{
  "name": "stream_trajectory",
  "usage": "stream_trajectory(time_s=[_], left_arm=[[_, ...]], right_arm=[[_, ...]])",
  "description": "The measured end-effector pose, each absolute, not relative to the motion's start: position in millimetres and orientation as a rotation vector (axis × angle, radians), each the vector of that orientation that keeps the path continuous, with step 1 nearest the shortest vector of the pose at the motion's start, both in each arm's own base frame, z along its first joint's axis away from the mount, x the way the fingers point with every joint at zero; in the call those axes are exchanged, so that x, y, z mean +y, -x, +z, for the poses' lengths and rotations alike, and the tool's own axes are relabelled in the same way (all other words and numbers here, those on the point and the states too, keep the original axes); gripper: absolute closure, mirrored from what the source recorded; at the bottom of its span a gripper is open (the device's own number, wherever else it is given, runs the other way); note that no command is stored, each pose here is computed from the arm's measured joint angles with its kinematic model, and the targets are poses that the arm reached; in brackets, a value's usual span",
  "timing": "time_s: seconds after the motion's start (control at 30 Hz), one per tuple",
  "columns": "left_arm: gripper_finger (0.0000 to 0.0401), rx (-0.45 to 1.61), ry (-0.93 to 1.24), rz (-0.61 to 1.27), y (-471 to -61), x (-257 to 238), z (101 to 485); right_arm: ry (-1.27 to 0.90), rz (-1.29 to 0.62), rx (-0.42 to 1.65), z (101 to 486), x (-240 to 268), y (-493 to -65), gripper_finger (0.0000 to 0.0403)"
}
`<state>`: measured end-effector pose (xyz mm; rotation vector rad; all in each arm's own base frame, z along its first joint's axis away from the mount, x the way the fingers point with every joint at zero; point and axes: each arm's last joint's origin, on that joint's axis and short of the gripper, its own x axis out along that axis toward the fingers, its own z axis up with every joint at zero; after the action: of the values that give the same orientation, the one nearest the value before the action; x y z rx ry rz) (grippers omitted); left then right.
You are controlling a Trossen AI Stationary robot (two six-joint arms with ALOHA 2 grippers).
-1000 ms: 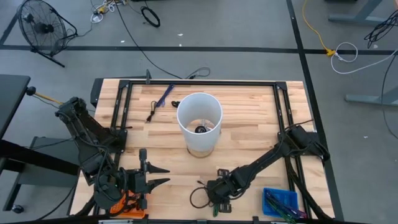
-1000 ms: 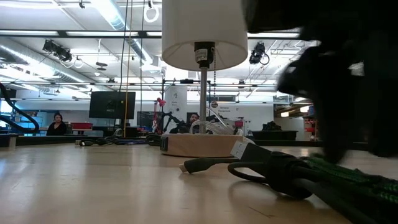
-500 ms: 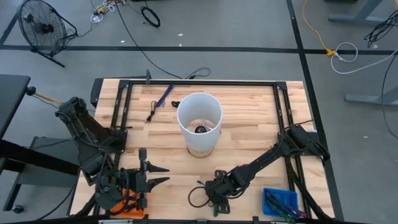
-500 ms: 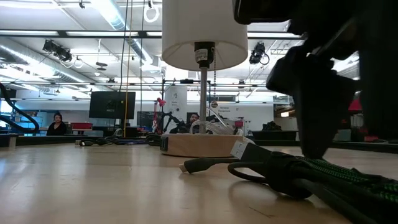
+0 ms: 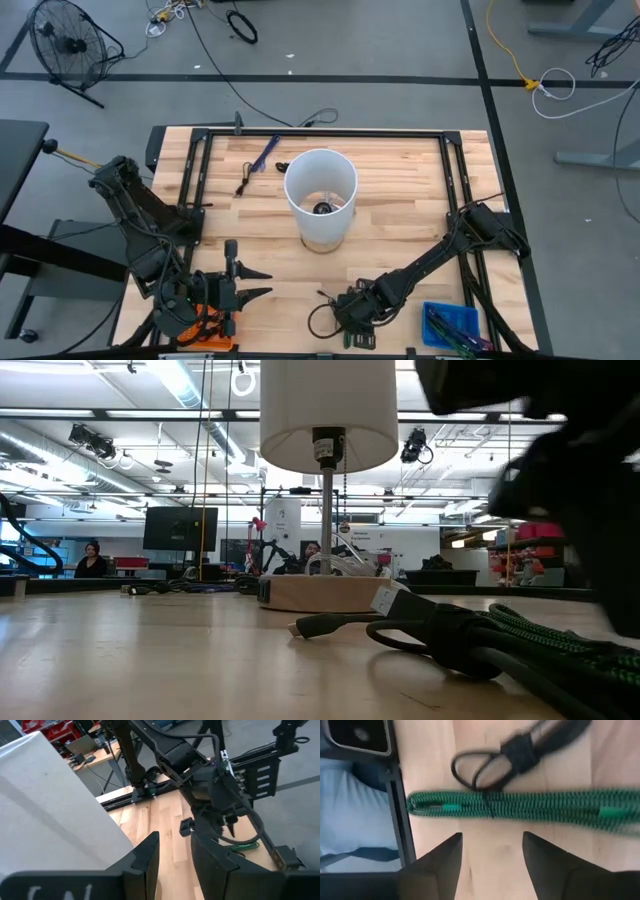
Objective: Pick & Place USB Port
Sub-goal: Put the black and green charger cable into the blue bin
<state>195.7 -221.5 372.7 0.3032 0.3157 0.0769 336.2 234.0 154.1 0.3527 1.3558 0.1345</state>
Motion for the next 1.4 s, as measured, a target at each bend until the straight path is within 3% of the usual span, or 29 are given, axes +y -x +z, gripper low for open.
stream_trajectory(time_s=[0.47, 0.9, 1.2, 1.3, 1.4], left_arm=[[0.0284, 0.317, -0.301, 0.078, -197.0, -220.5, 372.7], [0.0284, 0.340, -0.283, 0.047, -196.8, -220.4, 370.9], [0.0284, 0.347, -0.273, 0.051, -196.4, -220.0, 370.0], [0.0284, 0.351, -0.279, 0.051, -196.2, -219.7, 369.5], [0.0284, 0.351, -0.279, 0.051, -196.2, -219.7, 369.5]], right_arm=[[-0.747, -0.240, 1.292, 150.2, 240.6, -336.9, 0.0215], [-0.921, -0.382, 1.227, 138.1, 243.7, -344.4, 0.0215], [-0.923, -0.335, 1.332, 121.4, 246.0, -346.3, 0.0217], [-0.887, -0.336, 1.385, 120.0, 245.7, -341.5, 0.0238], [-0.860, -0.369, 1.434, 118.6, 244.5, -335.9, 0.0293]])
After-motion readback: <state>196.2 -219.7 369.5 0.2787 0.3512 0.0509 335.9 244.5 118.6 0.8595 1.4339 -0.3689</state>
